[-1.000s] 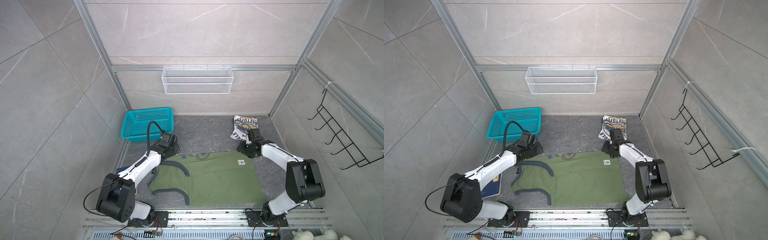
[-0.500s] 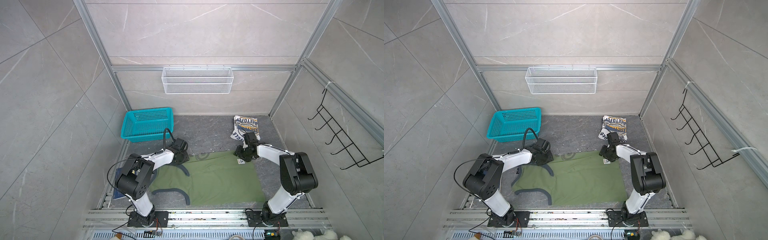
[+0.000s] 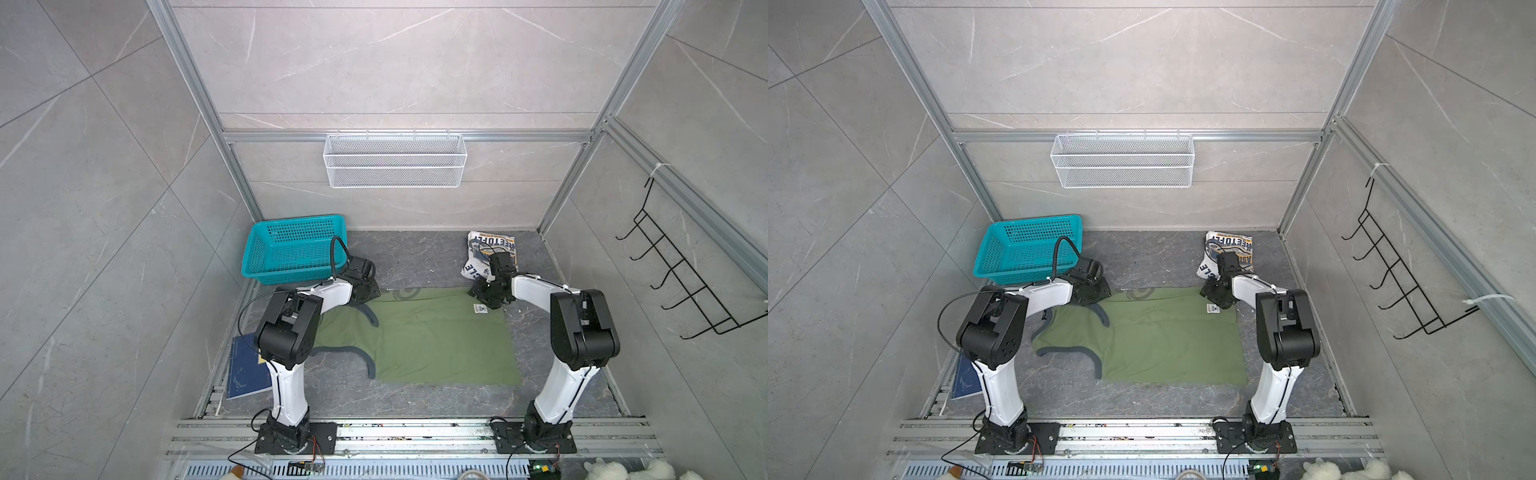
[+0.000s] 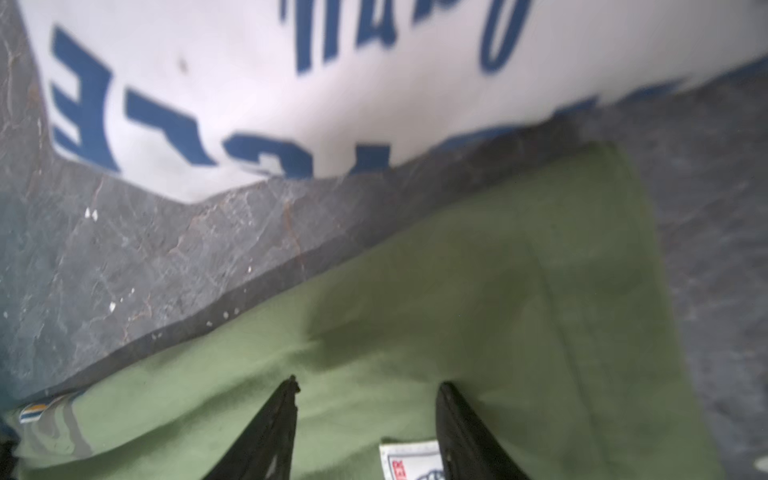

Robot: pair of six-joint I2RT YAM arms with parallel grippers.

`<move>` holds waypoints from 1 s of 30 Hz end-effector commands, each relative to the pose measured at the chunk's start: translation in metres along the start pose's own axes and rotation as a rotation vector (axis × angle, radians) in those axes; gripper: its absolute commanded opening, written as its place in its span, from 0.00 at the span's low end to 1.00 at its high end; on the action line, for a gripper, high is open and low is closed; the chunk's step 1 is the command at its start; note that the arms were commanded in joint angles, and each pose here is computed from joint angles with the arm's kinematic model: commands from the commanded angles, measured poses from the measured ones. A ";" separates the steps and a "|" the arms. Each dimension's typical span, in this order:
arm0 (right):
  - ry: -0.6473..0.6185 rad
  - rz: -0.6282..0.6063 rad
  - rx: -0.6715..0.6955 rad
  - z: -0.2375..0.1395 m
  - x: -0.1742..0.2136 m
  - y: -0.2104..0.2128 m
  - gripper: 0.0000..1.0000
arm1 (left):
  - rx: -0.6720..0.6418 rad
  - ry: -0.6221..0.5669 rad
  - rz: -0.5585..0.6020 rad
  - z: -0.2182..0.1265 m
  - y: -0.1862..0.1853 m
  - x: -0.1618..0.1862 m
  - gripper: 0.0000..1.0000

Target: Fold and stack the tank tops

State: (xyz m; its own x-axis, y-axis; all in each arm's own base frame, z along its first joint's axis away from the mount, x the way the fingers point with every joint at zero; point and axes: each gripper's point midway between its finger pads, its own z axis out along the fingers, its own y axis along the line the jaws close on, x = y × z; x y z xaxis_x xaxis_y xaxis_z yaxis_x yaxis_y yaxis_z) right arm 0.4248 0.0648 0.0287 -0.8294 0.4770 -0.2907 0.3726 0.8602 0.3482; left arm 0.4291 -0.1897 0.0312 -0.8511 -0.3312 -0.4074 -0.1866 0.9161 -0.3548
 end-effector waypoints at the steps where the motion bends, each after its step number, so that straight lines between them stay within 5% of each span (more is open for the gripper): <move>1: 0.007 -0.016 0.101 -0.006 0.001 -0.022 0.57 | -0.043 0.080 0.021 -0.007 0.011 0.015 0.51; 7: -0.049 -0.112 0.015 -0.068 0.010 0.004 0.58 | 0.027 0.133 0.031 -0.083 -0.001 0.030 0.67; 15: -0.007 -0.209 -0.039 -0.115 0.080 -0.002 0.58 | -0.214 -0.020 -0.157 -0.163 0.110 0.067 0.67; 23: 0.063 -0.208 -0.026 -0.127 0.129 -0.019 0.58 | -0.191 -0.056 -0.471 -0.167 0.187 0.083 0.66; 30: 0.063 -0.146 0.080 -0.128 0.142 -0.045 0.58 | -0.160 -0.005 -0.479 -0.144 0.188 0.085 0.59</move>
State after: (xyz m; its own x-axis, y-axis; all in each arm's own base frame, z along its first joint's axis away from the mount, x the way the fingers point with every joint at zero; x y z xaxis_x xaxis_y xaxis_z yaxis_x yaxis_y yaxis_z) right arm 0.2534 0.0847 0.0955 -0.9042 0.2957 -0.3081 0.2038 0.9328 0.2973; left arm 0.2382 -0.0074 0.0477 -0.6495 -0.7235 -0.2340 -0.6544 0.6885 -0.3126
